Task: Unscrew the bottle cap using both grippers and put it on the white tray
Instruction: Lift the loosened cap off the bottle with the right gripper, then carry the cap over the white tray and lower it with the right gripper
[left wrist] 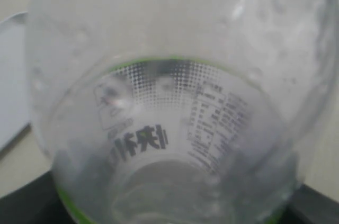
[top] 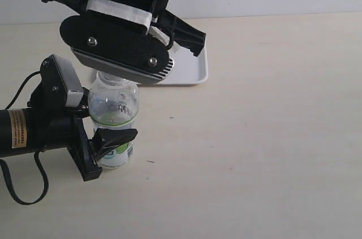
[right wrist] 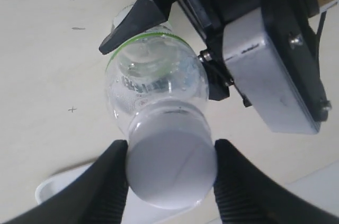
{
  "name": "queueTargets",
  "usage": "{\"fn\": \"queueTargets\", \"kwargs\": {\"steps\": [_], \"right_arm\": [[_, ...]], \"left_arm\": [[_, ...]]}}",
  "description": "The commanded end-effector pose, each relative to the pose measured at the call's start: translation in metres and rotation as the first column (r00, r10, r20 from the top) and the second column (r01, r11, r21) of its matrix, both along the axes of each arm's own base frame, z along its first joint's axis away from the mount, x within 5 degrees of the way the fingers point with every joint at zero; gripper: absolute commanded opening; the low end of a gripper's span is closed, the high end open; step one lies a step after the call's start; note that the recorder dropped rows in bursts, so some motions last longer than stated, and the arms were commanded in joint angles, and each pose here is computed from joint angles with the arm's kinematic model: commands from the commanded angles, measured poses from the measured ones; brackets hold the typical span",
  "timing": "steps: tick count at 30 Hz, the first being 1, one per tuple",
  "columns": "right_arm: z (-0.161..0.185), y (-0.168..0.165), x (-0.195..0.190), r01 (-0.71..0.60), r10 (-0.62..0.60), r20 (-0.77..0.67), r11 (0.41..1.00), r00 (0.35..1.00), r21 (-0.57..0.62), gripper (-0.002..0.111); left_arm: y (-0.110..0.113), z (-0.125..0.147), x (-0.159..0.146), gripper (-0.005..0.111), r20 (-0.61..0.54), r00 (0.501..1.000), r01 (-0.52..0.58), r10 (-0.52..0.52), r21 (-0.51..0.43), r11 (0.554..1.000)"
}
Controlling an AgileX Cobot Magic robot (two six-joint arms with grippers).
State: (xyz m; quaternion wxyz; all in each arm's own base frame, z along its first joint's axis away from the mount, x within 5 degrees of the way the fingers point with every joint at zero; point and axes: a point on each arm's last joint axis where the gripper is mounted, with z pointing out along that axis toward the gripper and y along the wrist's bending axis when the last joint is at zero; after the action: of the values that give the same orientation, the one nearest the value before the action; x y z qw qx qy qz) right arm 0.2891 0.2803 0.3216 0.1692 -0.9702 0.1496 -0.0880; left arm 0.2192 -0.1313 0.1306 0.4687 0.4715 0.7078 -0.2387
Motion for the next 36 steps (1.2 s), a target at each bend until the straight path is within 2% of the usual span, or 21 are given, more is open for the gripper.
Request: {"fn": "queueTargets", "kwargs": {"steps": [1,4,6,8,9,10,11,12,13,18,20,22,28,34,36], "right_arm": [[0.017,-0.007,-0.009,0.003,-0.003,0.013,1.000,1.000,0.021,0.000],[0.027,-0.011,-0.013,0.047,-0.048,0.013,0.998,0.999,0.052,0.000],[0.034,-0.014,-0.016,0.120,-0.120,-0.004,0.989,0.993,0.083,0.000],[0.038,-0.016,-0.018,0.263,-0.258,-0.058,0.957,0.964,0.122,0.000],[0.039,-0.016,-0.018,0.398,-0.383,-0.119,0.906,0.916,0.144,0.000],[0.039,-0.017,-0.018,0.473,-0.453,-0.148,0.868,0.879,0.149,0.000],[0.039,-0.019,-0.016,0.589,-0.565,-0.177,0.794,0.806,0.149,0.000],[0.039,-0.021,-0.014,0.641,-0.614,-0.188,0.753,0.766,0.150,0.000],[0.039,-0.027,-0.009,0.718,-0.687,-0.212,0.679,0.695,0.151,0.000],[0.039,-0.070,0.025,0.901,-0.849,-0.302,0.408,0.433,0.145,0.000],[0.035,-0.089,0.040,0.939,-0.866,-0.363,0.321,0.343,0.122,0.000],[0.027,-0.098,0.051,0.962,-0.863,-0.427,0.260,0.271,0.085,0.000],[-0.019,-0.110,0.087,0.990,-0.869,-0.481,0.143,0.115,-0.021,0.000],[-0.075,-0.096,0.128,0.999,-0.851,-0.524,0.010,0.030,0.042,0.000],[-0.094,-0.095,0.139,0.998,-0.863,-0.502,0.013,0.046,0.068,0.000]], "left_arm": [[0.000,0.000,0.000,0.000,-0.014,1.000,-0.012,0.013,0.007,1.000],[0.000,0.000,0.000,0.000,-0.013,1.000,-0.012,0.012,0.006,1.000],[-0.001,0.001,0.000,0.000,-0.010,1.000,-0.013,0.013,-0.008,1.000],[-0.001,0.002,0.000,0.000,-0.006,1.000,-0.009,0.009,-0.019,1.000],[-0.001,0.002,-0.001,0.000,0.002,1.000,-0.004,0.004,-0.019,1.000],[-0.001,0.002,-0.001,0.000,0.008,1.000,-0.001,0.001,-0.018,1.000],[-0.001,0.002,-0.001,0.000,0.015,1.000,-0.010,0.010,-0.028,1.000],[0.000,0.002,-0.002,0.000,0.018,1.000,-0.018,0.019,-0.037,0.999],[0.000,0.003,-0.003,0.000,0.032,0.999,-0.024,0.025,-0.048,0.999],[0.009,0.003,-0.006,0.000,0.076,0.985,-0.144,0.153,-0.112,0.983],[0.009,0.005,-0.009,0.000,0.084,0.984,-0.141,0.154,-0.146,0.979],[0.009,0.005,-0.009,0.000,0.083,0.984,-0.141,0.155,-0.151,0.978],[0.009,0.005,-0.008,0.000,0.080,0.983,-0.152,0.166,-0.153,0.976],[0.010,0.005,-0.007,0.000,0.080,0.981,-0.160,0.175,-0.157,0.974],[0.010,0.005,-0.007,0.000,0.079,0.981,-0.161,0.175,-0.156,0.975]]}}
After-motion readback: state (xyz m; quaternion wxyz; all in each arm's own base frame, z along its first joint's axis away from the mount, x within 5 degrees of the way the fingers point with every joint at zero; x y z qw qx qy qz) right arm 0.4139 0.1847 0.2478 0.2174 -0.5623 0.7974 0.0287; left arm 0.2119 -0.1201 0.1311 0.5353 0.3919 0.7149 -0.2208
